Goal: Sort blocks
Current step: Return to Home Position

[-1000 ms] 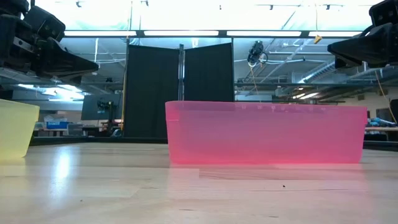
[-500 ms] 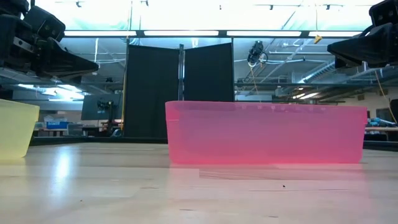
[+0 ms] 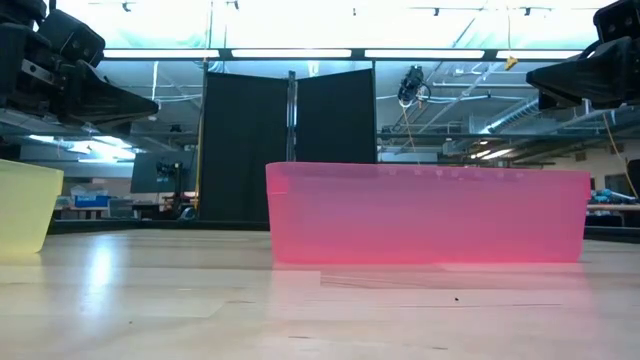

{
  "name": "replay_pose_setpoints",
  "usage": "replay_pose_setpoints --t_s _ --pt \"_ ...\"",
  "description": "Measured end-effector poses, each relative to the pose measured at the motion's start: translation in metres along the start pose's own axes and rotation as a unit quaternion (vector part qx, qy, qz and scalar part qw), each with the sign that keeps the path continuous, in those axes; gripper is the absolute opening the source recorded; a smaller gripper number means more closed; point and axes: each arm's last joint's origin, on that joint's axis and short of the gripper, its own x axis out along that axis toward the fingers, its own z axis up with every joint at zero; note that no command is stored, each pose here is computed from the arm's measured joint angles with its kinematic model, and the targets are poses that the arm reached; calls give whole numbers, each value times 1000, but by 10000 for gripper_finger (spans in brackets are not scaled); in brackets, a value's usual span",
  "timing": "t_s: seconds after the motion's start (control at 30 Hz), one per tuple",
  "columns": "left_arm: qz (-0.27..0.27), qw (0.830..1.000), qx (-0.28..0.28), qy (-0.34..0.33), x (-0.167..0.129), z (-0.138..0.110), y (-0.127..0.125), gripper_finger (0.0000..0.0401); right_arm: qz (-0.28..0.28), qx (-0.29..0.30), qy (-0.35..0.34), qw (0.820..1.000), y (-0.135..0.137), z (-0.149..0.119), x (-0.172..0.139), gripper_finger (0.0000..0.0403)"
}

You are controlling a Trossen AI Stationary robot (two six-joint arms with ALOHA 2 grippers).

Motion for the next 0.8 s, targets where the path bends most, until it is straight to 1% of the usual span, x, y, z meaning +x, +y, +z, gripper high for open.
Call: replay_pose_setpoints --t_s 0.27,0.8 --pt "0 1000 0 0 0 0 0 15 0 0 0 1000 0 0 0 50" --pt "0 1000 0 0 0 0 0 15 0 0 0 1000 0 0 0 56"
